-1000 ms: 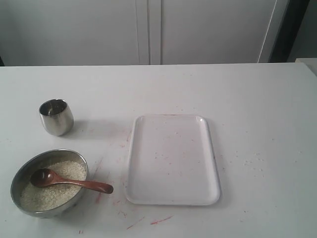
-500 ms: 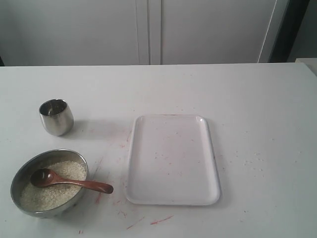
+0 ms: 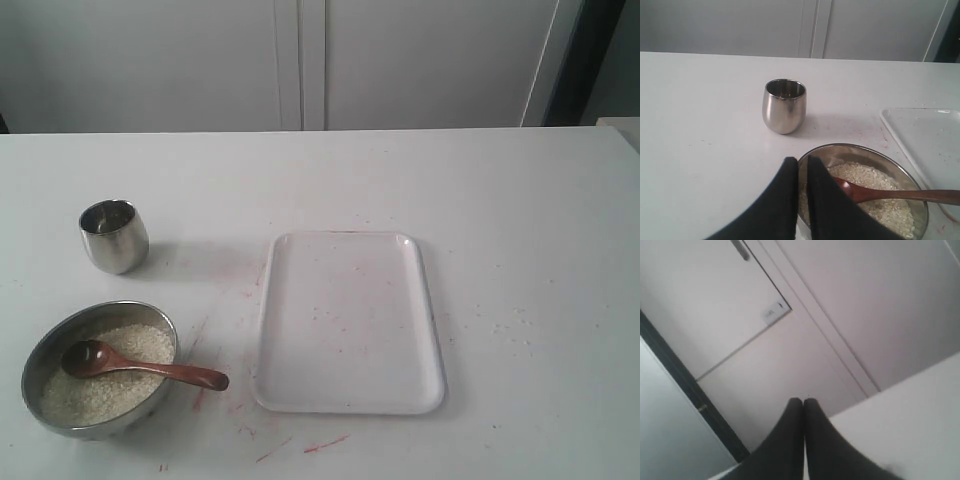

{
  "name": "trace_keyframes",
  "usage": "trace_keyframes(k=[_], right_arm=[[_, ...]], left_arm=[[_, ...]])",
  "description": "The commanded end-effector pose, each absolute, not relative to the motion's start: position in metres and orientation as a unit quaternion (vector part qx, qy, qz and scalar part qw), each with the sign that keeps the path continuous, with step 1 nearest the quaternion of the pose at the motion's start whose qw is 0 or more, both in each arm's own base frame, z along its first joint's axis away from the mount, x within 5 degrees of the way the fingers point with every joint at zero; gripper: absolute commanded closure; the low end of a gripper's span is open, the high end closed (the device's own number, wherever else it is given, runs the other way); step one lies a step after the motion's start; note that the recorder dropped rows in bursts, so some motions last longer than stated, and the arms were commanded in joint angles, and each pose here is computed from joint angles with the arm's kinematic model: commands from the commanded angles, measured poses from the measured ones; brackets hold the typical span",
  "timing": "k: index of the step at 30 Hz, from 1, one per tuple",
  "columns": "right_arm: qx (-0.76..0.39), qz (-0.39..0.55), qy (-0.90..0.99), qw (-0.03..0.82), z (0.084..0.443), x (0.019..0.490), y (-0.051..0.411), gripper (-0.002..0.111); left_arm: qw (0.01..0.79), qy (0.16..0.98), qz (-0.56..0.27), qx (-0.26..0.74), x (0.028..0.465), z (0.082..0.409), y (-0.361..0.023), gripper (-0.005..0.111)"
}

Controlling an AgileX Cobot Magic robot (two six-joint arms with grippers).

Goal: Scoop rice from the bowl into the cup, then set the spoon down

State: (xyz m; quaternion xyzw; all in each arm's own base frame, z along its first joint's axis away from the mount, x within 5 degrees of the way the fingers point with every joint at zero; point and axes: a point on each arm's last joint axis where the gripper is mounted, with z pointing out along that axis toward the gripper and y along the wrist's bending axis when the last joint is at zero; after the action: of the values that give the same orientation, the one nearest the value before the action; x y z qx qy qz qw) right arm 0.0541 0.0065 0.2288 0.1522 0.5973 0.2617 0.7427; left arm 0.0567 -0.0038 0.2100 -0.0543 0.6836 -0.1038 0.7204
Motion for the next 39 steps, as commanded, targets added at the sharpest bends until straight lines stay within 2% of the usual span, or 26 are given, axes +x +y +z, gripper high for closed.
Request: trace_keyframes(k=[1, 9, 16, 25, 32, 39], right_arm=[[0.129, 0.314, 0.523, 0.782, 0.244, 0.048, 0.010, 0.108], [0.093, 0.385, 0.446, 0.803, 0.259, 0.038, 0.016, 0.108], [-0.067, 0.362, 0.417, 0.831, 0.276, 0.023, 0.036, 0.108], [-0.161, 0.349, 0.403, 0.831, 0.313, 0.011, 0.048, 0.108], [-0.191, 0.384, 0.506, 0.749, 0.341, 0.030, 0.060, 0.108], [-0.169, 0.428, 0.639, 0.616, 0.355, 0.073, 0.069, 0.108]], left_arm=[[0.721, 0.682, -0.109, -0.057, 0.056, 0.211, -0.004, 0.092], [0.721, 0.682, -0.109, -0.057, 0.056, 0.211, -0.004, 0.092], [0.721, 0.682, -0.109, -0.057, 0.056, 0.211, -0.004, 0.092], [0.721, 0.682, -0.109, -0.057, 0.056, 0.211, -0.004, 0.092], [0.721, 0.682, -0.109, -0.057, 0.056, 0.211, -0.004, 0.092], [0.721, 0.682, -0.109, -0.057, 0.056, 0.211, -0.004, 0.092]])
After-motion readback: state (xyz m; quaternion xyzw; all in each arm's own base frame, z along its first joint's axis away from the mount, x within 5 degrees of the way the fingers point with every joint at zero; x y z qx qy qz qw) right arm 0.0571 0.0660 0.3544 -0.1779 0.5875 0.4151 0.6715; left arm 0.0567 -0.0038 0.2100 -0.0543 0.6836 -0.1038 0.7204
